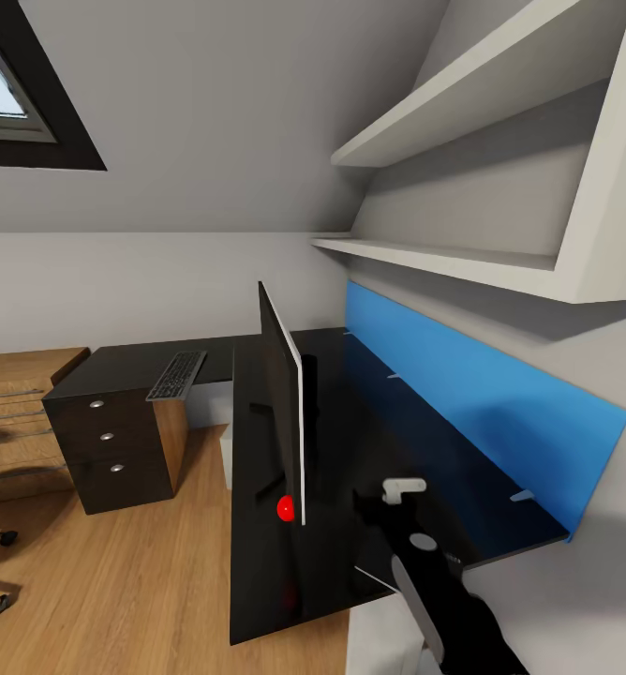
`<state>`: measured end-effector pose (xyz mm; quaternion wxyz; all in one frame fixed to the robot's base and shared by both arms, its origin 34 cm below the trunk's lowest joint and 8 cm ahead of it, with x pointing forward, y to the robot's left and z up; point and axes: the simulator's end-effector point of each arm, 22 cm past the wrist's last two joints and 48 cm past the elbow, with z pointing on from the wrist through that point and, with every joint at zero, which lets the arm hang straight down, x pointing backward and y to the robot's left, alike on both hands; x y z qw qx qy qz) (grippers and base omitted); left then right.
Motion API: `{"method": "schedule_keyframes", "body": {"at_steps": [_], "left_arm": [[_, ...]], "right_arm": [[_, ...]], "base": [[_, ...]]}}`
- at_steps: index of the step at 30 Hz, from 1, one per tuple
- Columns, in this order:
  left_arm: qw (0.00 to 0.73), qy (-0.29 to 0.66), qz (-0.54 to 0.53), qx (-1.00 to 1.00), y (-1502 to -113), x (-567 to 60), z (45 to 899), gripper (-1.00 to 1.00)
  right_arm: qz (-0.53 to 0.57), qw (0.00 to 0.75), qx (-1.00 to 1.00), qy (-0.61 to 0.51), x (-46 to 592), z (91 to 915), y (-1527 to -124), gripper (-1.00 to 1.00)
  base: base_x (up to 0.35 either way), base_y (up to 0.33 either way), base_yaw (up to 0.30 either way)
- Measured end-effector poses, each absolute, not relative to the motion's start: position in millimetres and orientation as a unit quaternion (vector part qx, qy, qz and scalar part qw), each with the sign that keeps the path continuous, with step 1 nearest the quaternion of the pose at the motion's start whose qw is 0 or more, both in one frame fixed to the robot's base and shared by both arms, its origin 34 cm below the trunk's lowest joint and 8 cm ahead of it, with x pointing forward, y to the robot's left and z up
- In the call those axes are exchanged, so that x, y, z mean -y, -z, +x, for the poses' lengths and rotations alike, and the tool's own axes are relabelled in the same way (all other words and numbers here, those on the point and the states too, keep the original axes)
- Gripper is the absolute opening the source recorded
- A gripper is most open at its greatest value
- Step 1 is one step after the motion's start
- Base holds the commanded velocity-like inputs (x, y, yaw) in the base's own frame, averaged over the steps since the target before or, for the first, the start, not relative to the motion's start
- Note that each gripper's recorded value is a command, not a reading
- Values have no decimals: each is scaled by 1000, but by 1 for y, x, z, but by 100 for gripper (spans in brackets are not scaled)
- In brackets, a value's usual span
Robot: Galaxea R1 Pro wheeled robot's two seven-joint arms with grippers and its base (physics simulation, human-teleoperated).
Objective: In the bedroom, organize the workspace by keeping the computer under the desk, ensuring the monitor is on the desk, placing the keyboard on the desk next to the monitor, placing the mouse on the desk next to the keyboard, moving the folder from the swivel chair onto the desk next to the mouse, stacking the notebook on top of the folder with the pen on top of the notebook, and positioning the swivel chair next to the desk.
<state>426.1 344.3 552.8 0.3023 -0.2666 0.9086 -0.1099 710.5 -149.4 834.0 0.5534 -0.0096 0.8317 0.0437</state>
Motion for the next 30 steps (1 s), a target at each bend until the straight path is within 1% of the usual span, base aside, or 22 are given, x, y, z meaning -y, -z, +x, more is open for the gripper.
{"method": "schedule_keyframes", "body": {"at_steps": [10, 14, 30], "left_arm": [[302, 110, -266, -909, -552, -344, 426, 100], [302, 110, -266, -909, -552, -344, 426, 100], [301, 109, -266, -909, -552, -344, 426, 100]], "right_arm": [[-9, 553, -832, -46, 148, 706, -833, 100], [-9, 553, -832, -47, 148, 706, -833, 100], [-7, 553, -832, -46, 149, 706, -832, 100]], "base": [[0, 0, 0], [-106, 0, 0], [-316, 0, 0]]}}
